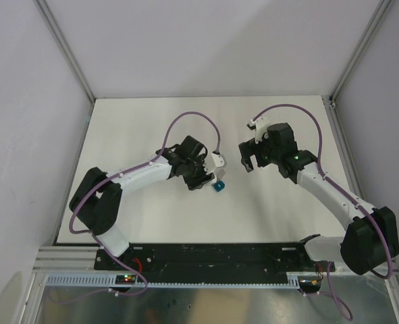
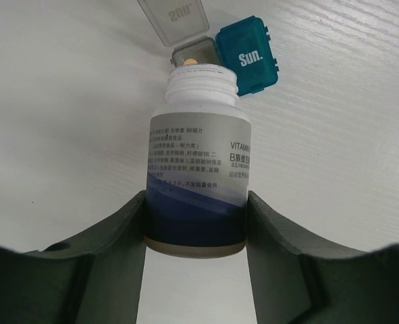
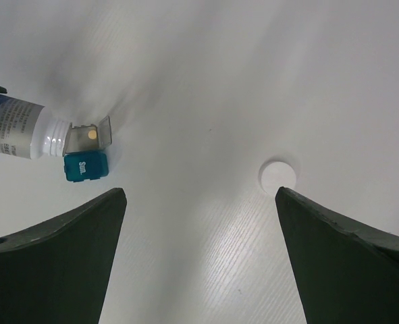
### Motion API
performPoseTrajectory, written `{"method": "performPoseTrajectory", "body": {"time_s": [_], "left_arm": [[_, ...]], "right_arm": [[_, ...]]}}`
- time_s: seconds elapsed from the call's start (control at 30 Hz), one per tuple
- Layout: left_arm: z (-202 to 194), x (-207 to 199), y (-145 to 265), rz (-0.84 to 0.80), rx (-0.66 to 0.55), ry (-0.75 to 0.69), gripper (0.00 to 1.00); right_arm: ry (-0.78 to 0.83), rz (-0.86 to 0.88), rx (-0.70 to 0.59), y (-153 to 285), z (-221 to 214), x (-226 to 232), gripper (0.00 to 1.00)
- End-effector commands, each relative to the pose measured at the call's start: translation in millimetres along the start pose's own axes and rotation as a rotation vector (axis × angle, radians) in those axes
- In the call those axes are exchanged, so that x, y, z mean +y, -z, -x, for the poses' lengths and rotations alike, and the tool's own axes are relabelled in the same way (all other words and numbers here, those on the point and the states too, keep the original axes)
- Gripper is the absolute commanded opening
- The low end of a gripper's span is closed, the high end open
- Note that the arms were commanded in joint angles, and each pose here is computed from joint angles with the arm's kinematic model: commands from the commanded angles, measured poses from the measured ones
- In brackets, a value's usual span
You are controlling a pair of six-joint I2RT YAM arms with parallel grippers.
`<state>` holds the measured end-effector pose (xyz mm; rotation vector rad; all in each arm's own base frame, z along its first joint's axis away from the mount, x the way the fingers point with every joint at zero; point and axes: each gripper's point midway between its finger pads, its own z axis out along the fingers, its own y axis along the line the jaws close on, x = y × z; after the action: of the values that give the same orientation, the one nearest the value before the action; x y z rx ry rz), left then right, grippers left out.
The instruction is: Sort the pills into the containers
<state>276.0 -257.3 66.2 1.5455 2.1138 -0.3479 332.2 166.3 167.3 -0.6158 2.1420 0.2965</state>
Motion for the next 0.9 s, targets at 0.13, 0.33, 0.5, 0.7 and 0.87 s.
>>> {"method": "performPoseTrajectory", "body": {"time_s": [0.13, 0.33, 0.5, 0.7, 0.87], "left_arm": [[15.5, 6.3, 5.2, 0.015, -0.002, -0.052, 0.0], [15.6, 8.0, 5.6, 0.017, 0.017, -0.062, 0.0], [16.3, 8.5, 4.9, 0.013, 0.029, -0.068, 0.0], [17.0, 9.2, 3.4, 0.012, 0.036, -0.075, 0.0], [17.1, 10.3, 3.1, 0.015, 0.039, -0.077, 0.0]], "right_arm": [[-0.005, 0.012, -0.011, -0.7, 2.8, 0.8, 0.99], [-0.006, 0.011, -0.013, -0.4, 3.5, 0.5, 0.99], [-0.006, 0.012, -0.013, 0.2, 3.3, 0.6, 0.99], [-0.007, 0.012, -0.012, 0.1, 3.1, 0.2, 0.99], [-0.008, 0.012, -0.013, 0.3, 3.4, -0.4, 0.99]]}}
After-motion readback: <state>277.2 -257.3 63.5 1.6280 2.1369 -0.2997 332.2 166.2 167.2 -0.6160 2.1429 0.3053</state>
